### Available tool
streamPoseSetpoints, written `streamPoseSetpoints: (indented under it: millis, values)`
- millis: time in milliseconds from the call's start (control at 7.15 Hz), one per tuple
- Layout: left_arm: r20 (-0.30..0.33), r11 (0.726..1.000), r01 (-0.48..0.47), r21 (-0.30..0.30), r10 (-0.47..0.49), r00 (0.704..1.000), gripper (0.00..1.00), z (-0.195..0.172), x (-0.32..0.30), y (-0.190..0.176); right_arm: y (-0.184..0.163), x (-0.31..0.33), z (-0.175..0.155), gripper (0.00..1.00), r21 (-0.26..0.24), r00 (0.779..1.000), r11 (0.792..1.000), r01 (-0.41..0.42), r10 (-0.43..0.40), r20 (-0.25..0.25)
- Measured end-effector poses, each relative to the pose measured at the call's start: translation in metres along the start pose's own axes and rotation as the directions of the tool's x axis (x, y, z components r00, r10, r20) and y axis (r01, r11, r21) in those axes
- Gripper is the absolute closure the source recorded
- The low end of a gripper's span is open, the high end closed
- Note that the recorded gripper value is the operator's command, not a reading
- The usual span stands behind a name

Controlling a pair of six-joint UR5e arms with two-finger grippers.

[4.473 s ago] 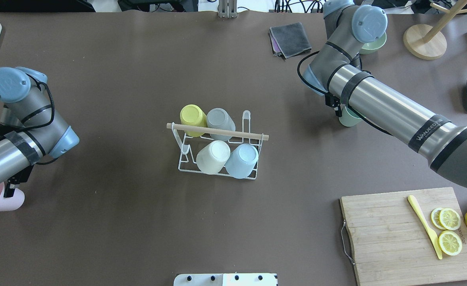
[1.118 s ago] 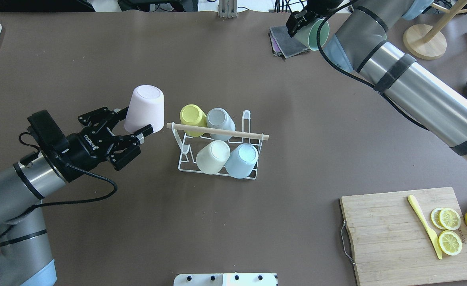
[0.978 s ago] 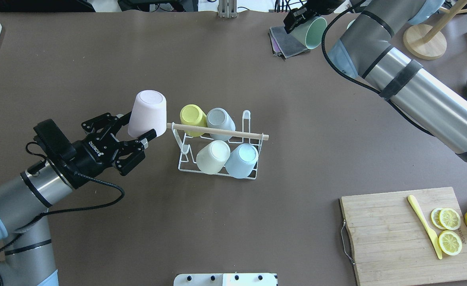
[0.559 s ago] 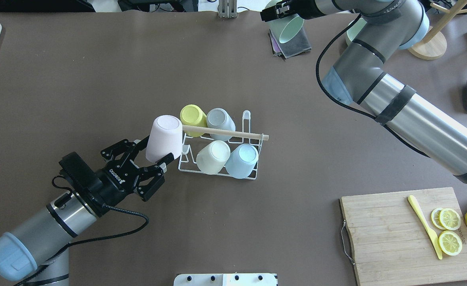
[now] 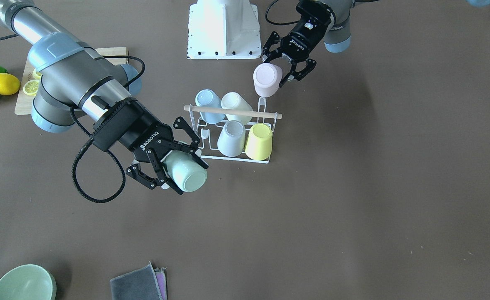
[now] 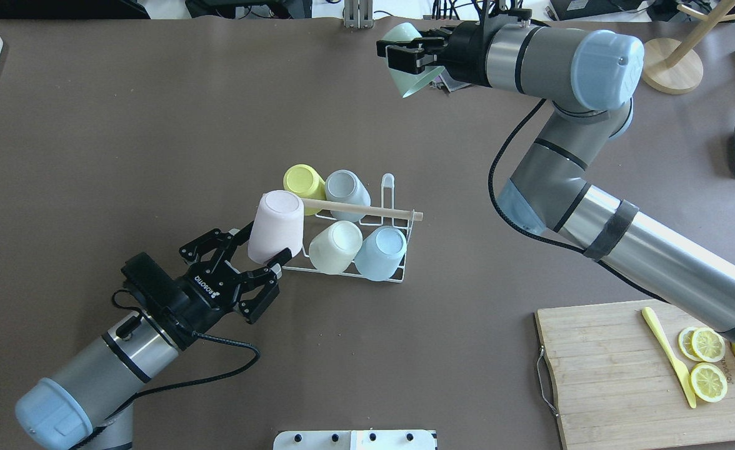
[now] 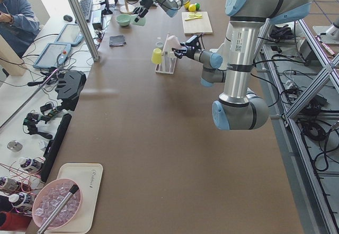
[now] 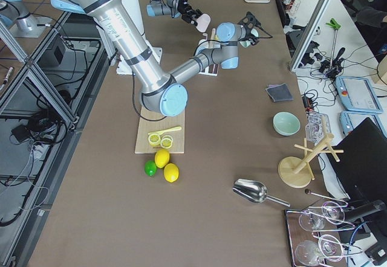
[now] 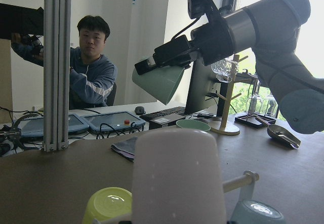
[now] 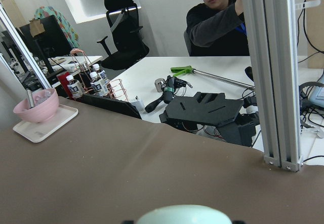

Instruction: Place cup on cup holder

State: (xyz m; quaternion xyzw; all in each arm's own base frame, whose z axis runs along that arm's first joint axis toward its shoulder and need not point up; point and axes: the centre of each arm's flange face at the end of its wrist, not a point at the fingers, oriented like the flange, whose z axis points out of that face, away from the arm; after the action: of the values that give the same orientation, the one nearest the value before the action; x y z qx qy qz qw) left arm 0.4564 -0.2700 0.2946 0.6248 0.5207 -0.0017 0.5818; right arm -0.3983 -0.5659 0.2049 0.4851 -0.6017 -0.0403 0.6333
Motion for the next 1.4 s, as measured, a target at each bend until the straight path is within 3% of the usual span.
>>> streamPoseSetpoints:
  millis: [419, 699, 839, 1118, 1398]
  values:
    - [0.031, 1.0, -0.003, 0.023, 0.002, 1.0, 0.96, 0.014, -0.004, -0.002, 0.059, -0.024, -0.009, 1.0, 0.07, 0.985, 0.997, -0.03, 0.017, 0.171]
    - [0.057, 1.0, -0.006, 0.024, 0.005, 0.998, 0.96, 0.017, -0.008, 0.003, 0.084, -0.031, -0.006, 1.0, 0.107, 0.97, 0.994, 0.016, -0.041, 0.24]
    - [0.059, 1.0, -0.009, 0.018, 0.008, 0.998, 0.96, 0.02, -0.007, 0.007, 0.094, -0.032, -0.003, 1.0, 0.142, 0.964, 0.989, 0.046, -0.081, 0.253]
    - [0.057, 1.0, -0.015, 0.004, 0.014, 0.998, 0.95, 0.022, -0.006, 0.014, 0.107, -0.031, 0.002, 1.0, 0.207, 0.96, 0.973, 0.105, -0.154, 0.233]
    - [0.054, 1.0, -0.015, -0.008, 0.016, 0.998, 0.93, 0.023, -0.007, 0.021, 0.119, -0.035, 0.006, 1.0, 0.227, 0.961, 0.965, 0.133, -0.182, 0.21]
